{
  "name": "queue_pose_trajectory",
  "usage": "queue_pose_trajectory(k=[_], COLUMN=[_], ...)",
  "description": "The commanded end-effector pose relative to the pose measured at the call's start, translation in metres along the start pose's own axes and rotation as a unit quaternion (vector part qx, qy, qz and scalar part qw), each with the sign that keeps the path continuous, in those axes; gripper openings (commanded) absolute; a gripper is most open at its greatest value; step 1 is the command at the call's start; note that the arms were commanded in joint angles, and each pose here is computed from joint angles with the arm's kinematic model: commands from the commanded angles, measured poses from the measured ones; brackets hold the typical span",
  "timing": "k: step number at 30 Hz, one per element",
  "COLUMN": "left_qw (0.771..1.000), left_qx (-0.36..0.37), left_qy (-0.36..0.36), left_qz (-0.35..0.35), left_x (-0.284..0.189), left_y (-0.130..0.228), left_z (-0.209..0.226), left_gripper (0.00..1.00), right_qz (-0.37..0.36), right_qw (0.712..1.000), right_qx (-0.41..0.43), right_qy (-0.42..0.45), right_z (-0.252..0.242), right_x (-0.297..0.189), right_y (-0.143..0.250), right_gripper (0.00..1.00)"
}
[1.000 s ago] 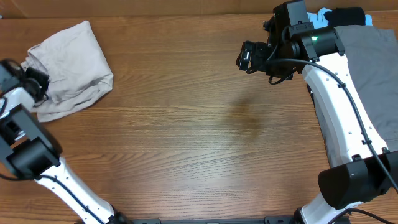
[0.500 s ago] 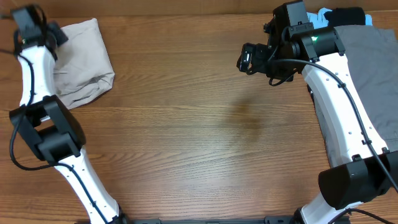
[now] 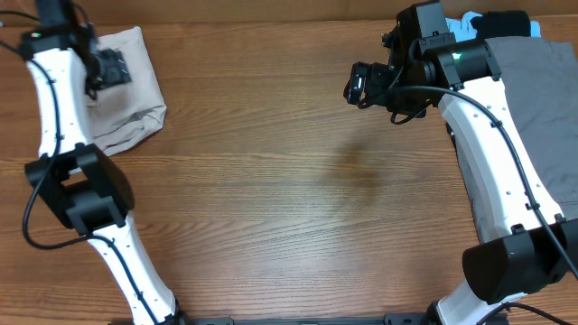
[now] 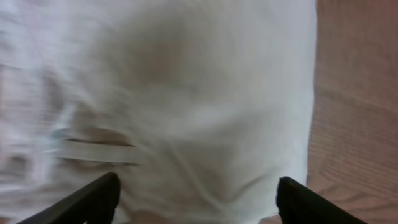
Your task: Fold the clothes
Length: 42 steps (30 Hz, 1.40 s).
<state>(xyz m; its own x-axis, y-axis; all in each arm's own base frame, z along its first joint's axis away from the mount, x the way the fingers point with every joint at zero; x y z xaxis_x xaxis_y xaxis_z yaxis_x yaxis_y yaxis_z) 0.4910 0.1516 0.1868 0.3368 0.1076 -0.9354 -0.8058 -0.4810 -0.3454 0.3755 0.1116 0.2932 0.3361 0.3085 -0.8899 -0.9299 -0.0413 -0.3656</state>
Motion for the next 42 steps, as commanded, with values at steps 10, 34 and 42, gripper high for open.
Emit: queue_pose_trajectory(k=[10,34,42], left_qw=[0.992,0.953,0.931], left_qx=[0.09,0.299,0.363], left_qy=[-0.03,-0.046,-0.028], left_qz=[0.082,-0.026,-0.001], left_x=[0.07,0.196,0.194], left_y=[0.053,0.076,0.109], left_z=[0.0,-0.059,-0.108], left_gripper=[0.93,0.95,0.98], right_qz=[0.012,-0.019,-0.027], right_qw=[1.0,1.0,0.999], right_qx=[-0.007,-0.014,-0.016], right_qy=[0.002,0.003,0.002], right_z=[-0.002,-0.001,0.0], right_x=[0.0,0.0,0.0], right_y=[0.004,-0.006,-0.009], right_gripper=[1.0,1.0,1.0])
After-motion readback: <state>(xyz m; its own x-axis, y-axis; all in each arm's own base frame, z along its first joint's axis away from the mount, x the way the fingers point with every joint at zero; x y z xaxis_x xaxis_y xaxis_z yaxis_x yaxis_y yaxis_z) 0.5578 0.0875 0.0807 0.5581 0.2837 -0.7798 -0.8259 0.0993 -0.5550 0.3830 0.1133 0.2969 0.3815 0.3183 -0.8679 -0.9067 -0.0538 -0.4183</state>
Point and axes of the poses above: each gripper's point midway between its finger pads, its own x axis out along the fingers, its own z axis along the line the jaws close on, y = z × x, the point moved 8 cm from there along -x, back along the fingers, and after that the axes turned 11 degrees about -x, right-handed, at the moved point
